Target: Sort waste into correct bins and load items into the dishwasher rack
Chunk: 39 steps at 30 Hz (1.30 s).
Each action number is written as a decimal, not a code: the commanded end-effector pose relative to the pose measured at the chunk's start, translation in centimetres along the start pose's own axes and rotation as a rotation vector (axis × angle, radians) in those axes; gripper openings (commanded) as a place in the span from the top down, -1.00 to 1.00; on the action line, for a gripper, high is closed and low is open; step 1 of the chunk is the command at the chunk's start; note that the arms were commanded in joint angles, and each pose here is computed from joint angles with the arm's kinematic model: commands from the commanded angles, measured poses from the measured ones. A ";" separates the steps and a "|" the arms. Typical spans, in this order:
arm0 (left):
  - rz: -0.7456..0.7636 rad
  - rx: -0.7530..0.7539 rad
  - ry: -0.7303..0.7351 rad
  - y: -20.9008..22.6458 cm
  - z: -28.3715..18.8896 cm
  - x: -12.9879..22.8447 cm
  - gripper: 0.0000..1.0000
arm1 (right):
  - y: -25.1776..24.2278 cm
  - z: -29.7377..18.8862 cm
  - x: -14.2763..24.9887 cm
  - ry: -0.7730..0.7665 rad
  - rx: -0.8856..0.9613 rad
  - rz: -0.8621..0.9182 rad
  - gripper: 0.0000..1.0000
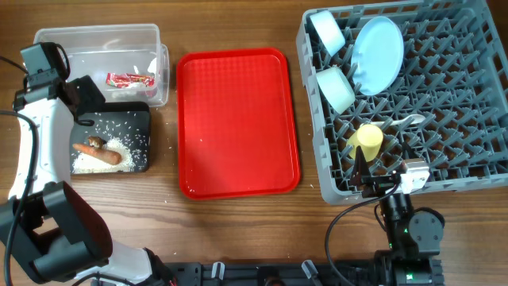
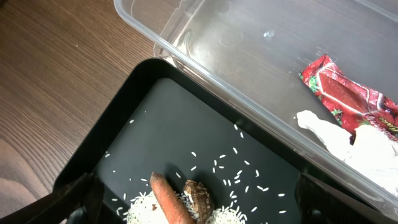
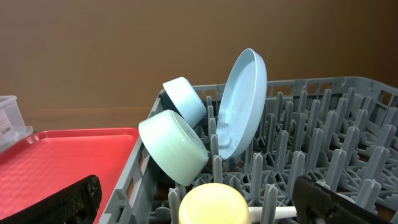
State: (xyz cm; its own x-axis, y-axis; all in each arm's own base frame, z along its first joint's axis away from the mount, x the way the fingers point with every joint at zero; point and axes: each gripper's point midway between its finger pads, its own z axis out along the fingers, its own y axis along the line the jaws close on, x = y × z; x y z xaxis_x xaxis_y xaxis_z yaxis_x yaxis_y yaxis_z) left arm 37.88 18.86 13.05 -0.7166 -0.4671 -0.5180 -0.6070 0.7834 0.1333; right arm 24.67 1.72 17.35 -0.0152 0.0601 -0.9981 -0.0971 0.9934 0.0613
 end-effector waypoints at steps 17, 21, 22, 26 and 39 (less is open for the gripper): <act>0.142 0.353 -0.465 -8.9 -22.3 -1.6 -1.00 | -0.2 0.0 -0.2 -0.011 0.010 0.017 -0.99; 0.182 0.508 -0.544 -10.1 -27.4 1.1 -1.00 | -0.2 0.0 -0.2 -0.011 0.010 0.017 -0.99; 0.157 0.559 -0.560 -10.2 -27.6 2.1 -1.00 | -0.2 0.0 -0.2 -0.011 0.010 0.017 -0.99; 0.103 0.634 -0.631 -10.3 -26.0 3.6 -1.00 | -0.2 0.0 -0.2 -0.011 0.010 0.017 -1.00; -0.026 0.823 -0.972 -7.7 -19.8 12.0 -1.00 | -0.2 0.0 -0.2 -0.011 0.010 0.017 -0.99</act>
State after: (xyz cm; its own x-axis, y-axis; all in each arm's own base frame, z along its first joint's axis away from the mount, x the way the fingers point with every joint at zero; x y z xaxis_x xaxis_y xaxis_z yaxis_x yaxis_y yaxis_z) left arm 28.17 -1.13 24.92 0.0416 -0.2625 -0.9640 0.0128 0.9649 -0.2621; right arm 24.67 1.72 17.35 -0.0152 0.0601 -0.9981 -0.0971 0.9934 0.0613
